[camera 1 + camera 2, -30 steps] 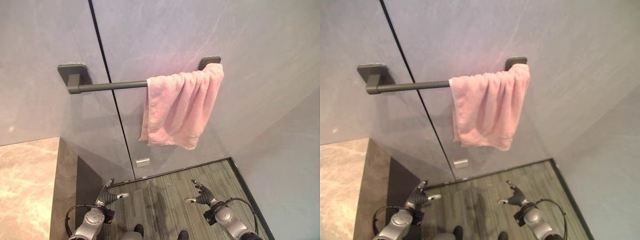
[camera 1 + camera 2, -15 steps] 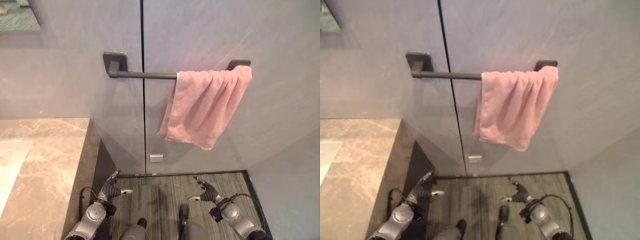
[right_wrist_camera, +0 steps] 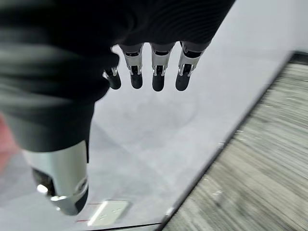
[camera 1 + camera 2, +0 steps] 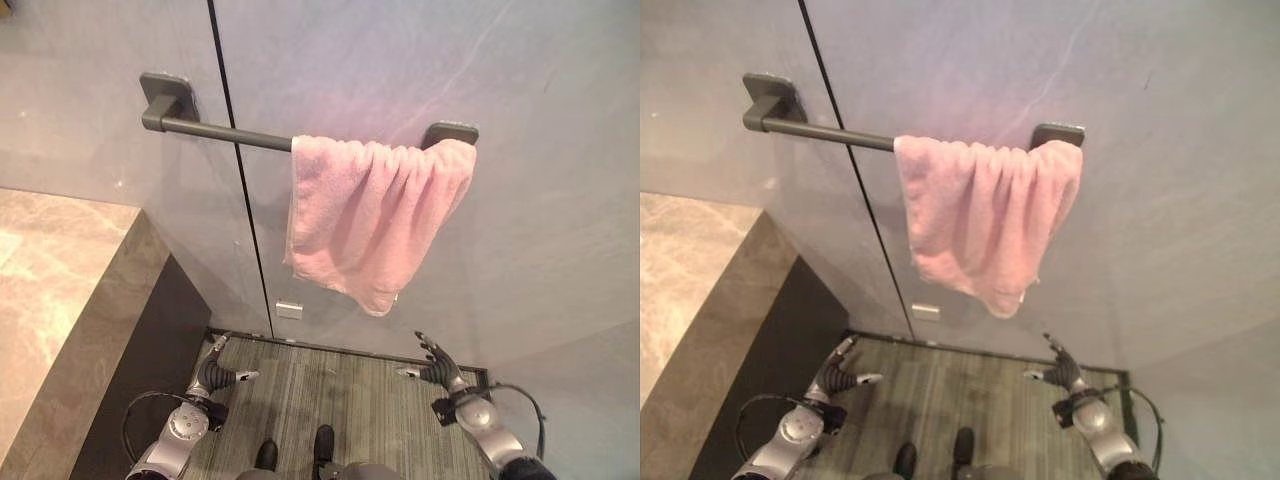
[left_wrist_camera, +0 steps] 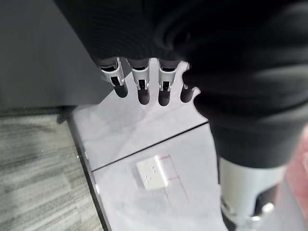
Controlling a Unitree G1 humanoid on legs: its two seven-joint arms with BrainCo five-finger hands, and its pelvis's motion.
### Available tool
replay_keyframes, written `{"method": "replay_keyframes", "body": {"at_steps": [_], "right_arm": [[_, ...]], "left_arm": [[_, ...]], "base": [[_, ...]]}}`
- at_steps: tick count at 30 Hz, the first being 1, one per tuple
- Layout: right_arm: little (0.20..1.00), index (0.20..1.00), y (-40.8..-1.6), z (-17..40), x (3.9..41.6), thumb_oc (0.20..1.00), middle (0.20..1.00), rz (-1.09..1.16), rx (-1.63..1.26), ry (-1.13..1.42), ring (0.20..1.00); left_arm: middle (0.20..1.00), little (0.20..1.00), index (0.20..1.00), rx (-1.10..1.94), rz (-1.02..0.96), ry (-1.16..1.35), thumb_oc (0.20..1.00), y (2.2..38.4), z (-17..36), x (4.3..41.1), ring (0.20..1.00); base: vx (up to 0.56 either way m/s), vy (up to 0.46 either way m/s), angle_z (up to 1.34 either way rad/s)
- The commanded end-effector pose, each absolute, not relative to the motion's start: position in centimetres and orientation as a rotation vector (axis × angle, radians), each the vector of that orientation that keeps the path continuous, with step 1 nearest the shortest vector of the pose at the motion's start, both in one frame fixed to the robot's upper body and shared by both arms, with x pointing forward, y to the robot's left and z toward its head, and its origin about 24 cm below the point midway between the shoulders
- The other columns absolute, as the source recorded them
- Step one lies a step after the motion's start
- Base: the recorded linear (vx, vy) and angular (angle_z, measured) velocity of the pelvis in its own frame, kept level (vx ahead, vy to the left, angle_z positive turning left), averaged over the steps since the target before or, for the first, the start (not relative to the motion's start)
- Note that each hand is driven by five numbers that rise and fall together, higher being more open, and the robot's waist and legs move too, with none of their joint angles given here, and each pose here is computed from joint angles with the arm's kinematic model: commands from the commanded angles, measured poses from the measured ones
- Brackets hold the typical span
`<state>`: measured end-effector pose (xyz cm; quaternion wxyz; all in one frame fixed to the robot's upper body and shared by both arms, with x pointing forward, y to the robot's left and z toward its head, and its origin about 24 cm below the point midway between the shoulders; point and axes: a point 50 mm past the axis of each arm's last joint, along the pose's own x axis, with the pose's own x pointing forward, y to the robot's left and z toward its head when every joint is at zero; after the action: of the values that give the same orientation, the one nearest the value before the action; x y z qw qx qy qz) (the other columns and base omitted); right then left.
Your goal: Put brush and paste in cup on sink, flatten towel.
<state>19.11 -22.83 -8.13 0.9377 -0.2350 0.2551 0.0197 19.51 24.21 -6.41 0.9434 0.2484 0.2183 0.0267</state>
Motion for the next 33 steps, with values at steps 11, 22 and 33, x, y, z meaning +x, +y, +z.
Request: {"method": "replay_keyframes", "body": {"at_steps": [11, 22, 33], "right_arm": [[1.000, 1.000, -26.4, -0.4, 23.4, 1.000, 1.000, -0.126, -0.454, 0.177, 1.000], [1.000, 1.000, -24.5, 5.8, 29.5, 1.000, 1.000, 0.025, -0.423, -0.005, 1.000], [1.000, 1.000, -20.7, 8.6, 33.7, 1.000, 1.000, 0.264, -0.388, -0.008, 1.000]], "left_arm": [[1.000, 1.000, 1.000, 0.537, 0.218, 0.208, 1.000, 28.6, -0.6, 21.7, 1.000], [1.000, 1.000, 1.000, 0.518, 0.078, -0.076, 1.000, 26.8, 7.2, 27.8, 1.000], [1.000, 1.000, 1.000, 0.423, -0.123, -0.122, 1.000, 24.1, 10.7, 32.2, 1.000]], "base": [[0.00, 0.064, -0.22], [0.00, 0.006, -0.01], [0.01, -0.002, -0.01]]}}
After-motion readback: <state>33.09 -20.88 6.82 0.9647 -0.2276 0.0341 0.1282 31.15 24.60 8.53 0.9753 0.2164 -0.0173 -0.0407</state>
